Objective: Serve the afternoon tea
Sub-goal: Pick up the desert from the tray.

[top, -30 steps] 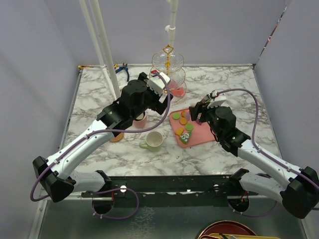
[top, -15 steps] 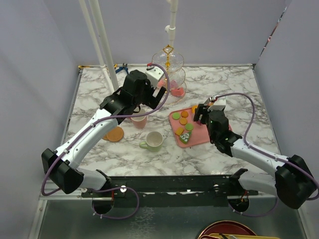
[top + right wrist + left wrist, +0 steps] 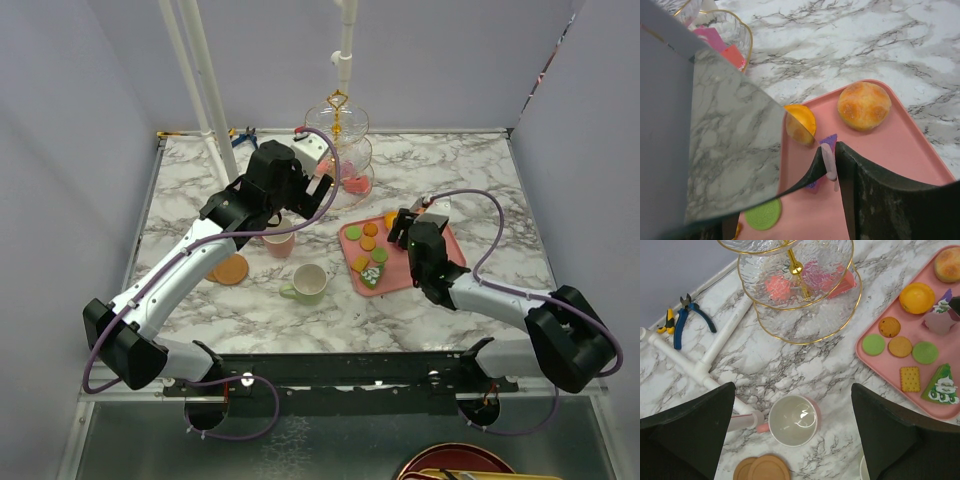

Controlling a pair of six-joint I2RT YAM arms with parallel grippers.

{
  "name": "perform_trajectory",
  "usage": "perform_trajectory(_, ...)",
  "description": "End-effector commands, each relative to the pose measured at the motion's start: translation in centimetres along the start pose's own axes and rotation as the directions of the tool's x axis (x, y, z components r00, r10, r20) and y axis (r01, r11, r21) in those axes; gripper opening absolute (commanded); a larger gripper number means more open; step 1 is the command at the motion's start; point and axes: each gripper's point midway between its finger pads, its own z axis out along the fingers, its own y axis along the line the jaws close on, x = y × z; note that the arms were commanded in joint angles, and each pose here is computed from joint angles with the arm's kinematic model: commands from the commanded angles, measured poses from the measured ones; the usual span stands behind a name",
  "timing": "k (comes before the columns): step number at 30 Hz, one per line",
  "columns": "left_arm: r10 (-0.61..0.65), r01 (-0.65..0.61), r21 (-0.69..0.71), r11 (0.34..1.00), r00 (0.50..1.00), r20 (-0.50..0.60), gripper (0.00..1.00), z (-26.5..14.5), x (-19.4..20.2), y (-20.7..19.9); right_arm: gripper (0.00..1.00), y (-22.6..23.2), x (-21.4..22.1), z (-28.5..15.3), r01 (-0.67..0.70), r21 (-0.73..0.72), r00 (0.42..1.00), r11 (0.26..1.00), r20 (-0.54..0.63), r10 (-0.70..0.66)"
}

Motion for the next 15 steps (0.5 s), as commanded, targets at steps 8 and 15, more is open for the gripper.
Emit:
perform_trajectory(8, -0.003, 0.002, 0.018, 1.0, 0.999, 0.048, 0.99, -1.0, -1.6, 0.1, 0.71, -1.4, 1.3, 0.7, -0.058, 0.079, 0.998, 0.995, 0.029, 0.056)
perform_trajectory(15, -0.003, 0.001, 0.022, 1.0, 0.999, 0.053, 0.99, -1.1, -1.7, 0.0, 0.71, -2.9, 0.7, -0.2, -0.052, 0.12, 0.998, 0.991, 0.053, 0.046)
